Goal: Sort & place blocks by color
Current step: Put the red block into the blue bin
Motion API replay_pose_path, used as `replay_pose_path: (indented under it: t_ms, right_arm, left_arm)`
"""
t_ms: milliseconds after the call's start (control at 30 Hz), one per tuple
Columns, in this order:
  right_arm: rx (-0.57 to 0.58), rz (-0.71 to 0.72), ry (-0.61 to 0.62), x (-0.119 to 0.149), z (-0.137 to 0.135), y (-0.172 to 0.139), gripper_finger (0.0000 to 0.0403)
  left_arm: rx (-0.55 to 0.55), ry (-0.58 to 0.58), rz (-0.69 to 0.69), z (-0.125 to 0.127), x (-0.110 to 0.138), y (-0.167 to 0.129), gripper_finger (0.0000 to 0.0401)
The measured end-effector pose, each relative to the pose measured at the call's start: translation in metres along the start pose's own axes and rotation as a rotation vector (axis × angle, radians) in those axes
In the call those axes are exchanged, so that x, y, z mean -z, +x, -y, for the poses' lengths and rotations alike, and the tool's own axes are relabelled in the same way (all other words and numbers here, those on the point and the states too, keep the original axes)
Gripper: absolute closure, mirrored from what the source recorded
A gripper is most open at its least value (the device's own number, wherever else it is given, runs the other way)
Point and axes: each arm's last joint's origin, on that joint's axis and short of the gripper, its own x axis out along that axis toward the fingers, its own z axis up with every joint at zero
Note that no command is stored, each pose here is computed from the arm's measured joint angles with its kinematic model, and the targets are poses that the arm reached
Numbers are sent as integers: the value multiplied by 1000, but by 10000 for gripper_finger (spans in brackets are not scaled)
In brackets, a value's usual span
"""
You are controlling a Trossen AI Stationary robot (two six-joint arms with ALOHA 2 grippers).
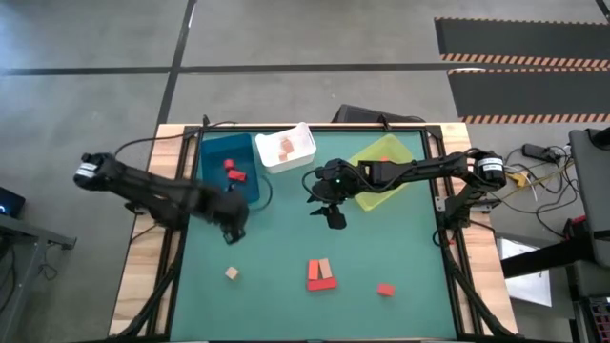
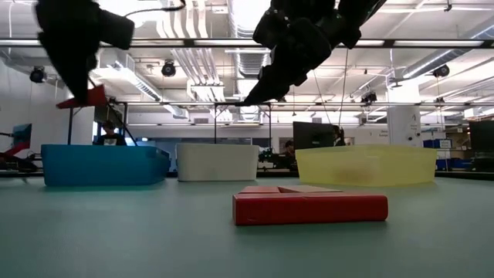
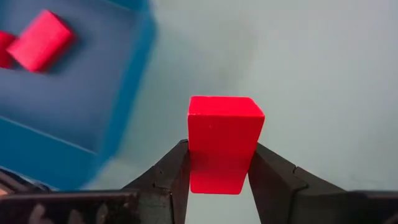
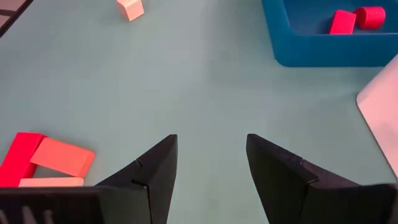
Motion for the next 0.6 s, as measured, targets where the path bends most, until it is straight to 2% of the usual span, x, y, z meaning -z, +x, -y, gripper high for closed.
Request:
replay_pose_path:
  t_ms: [233, 433, 600]
  right_arm:
    - [-3, -11, 12, 1, -1, 0, 220]
    - [-5, -18, 23, 4, -1, 1, 220]
    - [-6, -23, 42, 5, -1, 1, 220]
  left_arm:
    - [-80, -54, 2, -53, -32, 9, 286]
    - [-191, -111, -67, -99, -51, 30, 286]
    - [-230, -139, -108, -127, -66, 49, 286]
